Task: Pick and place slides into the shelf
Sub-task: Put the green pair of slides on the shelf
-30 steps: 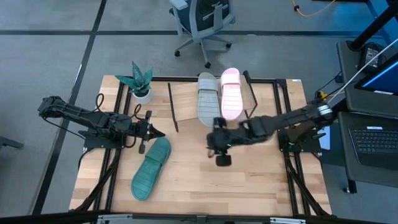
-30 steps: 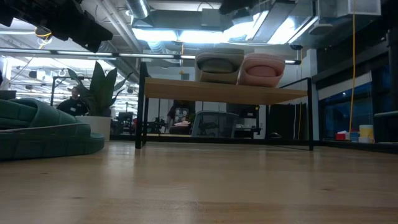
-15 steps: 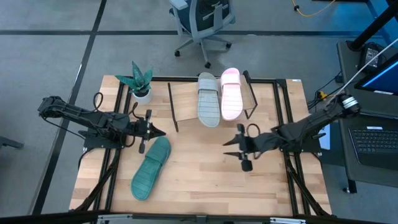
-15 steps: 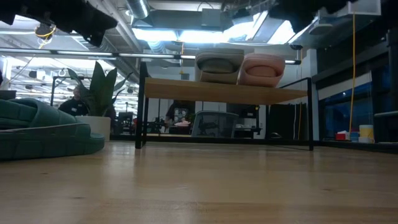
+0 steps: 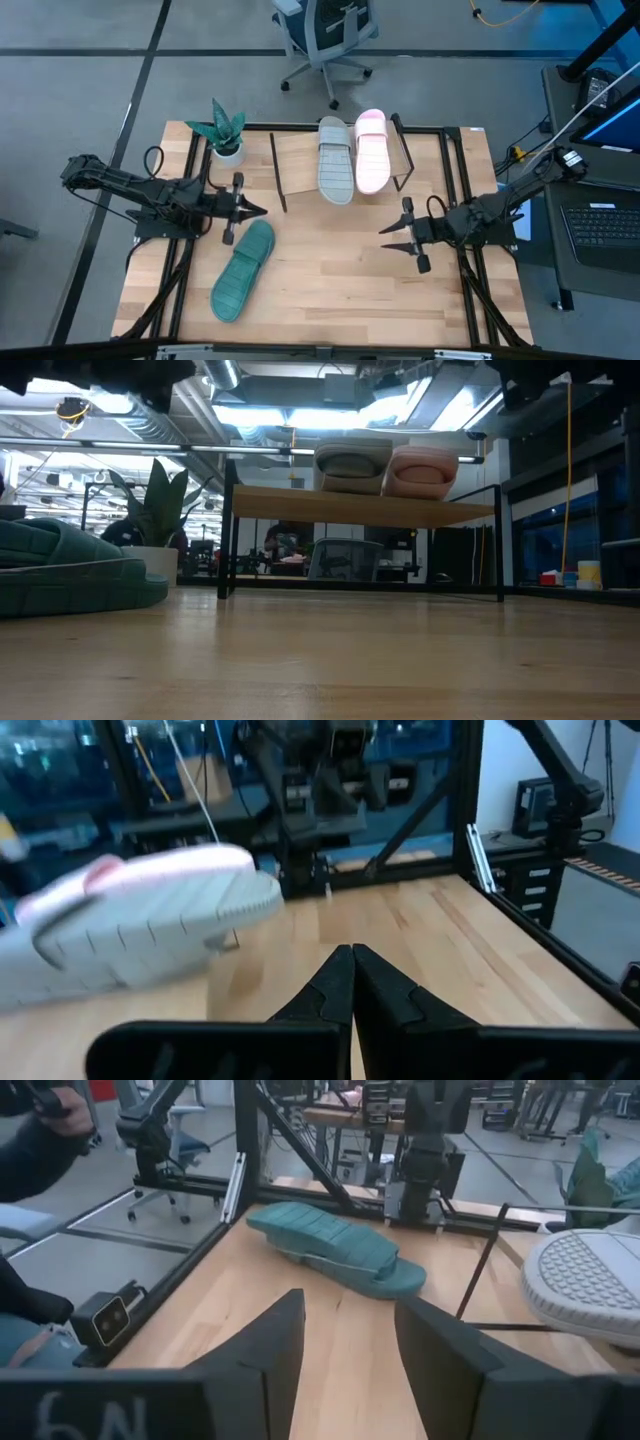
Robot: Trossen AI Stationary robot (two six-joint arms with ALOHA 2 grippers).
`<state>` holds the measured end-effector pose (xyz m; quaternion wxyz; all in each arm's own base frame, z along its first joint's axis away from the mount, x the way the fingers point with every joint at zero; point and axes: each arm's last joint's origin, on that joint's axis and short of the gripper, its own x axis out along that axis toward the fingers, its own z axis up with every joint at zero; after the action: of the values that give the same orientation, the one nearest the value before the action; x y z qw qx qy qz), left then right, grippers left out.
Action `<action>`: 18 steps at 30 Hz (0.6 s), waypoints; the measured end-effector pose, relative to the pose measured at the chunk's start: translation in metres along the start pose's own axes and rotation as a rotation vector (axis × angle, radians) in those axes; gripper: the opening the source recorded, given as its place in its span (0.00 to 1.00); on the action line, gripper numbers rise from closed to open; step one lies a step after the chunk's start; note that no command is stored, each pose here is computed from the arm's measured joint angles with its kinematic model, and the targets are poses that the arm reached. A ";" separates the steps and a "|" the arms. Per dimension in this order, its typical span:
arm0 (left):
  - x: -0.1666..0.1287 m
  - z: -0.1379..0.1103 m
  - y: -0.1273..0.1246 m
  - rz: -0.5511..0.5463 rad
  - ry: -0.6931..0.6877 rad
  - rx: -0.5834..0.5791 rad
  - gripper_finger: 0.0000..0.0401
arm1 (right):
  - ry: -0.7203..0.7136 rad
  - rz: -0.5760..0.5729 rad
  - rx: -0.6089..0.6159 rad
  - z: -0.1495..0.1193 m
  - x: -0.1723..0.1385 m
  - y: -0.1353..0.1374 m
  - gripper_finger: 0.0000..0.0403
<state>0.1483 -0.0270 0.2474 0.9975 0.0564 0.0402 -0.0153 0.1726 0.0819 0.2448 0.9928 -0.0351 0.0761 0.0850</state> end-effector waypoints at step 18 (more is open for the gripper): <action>0.002 0.075 0.005 0.018 0.218 0.075 0.00 | 0.001 -0.006 -0.030 0.000 0.000 -0.001 0.39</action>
<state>0.1564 -0.0310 0.3222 0.9845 0.0954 0.1474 -0.0014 0.1726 0.0806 0.2449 0.9924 -0.0504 0.0754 0.0830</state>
